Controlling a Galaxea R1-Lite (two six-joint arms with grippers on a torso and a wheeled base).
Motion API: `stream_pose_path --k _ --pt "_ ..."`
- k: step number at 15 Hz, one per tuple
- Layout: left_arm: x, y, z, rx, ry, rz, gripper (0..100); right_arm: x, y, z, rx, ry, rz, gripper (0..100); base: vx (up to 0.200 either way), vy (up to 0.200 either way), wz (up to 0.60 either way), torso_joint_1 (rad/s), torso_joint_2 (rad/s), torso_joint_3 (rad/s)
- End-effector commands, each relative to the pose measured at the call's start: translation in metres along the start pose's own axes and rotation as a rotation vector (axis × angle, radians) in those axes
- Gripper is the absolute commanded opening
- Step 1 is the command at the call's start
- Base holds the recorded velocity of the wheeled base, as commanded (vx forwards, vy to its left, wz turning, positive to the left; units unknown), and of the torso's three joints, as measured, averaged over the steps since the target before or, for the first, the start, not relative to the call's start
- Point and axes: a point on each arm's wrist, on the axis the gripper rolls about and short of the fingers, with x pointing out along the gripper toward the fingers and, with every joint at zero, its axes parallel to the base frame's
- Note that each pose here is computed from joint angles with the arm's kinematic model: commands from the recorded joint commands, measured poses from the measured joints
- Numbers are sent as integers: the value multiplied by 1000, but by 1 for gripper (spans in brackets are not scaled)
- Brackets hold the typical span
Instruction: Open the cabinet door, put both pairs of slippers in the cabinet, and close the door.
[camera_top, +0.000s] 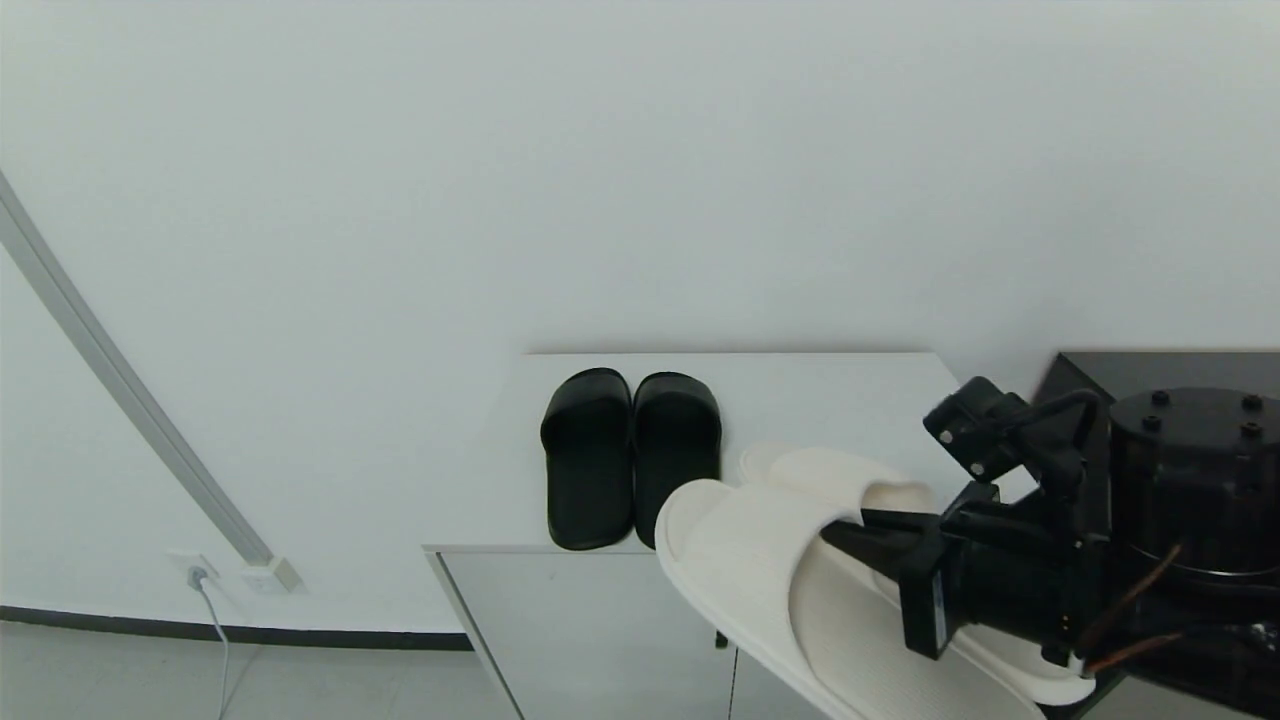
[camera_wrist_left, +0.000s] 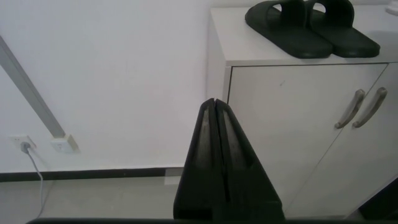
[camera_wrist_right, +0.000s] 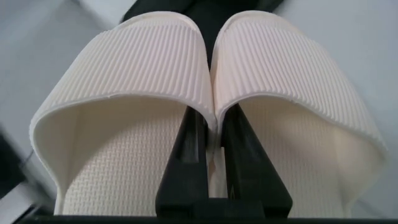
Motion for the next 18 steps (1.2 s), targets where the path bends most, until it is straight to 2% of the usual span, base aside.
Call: stream_pose_path --k 1,8,18 --pt "0 0 0 -1 0 1 0 -22 2 3 -7 -31 43 0 0 0 0 0 0 0" --pt "0 0 0 -1 0 1 0 -24 2 1 -7 -13 45 0 0 0 0 0 0 0" --pt "0 0 0 -1 0 1 0 -27 -4 -7 -46 5 26 0 -200 0 0 0 1 4"
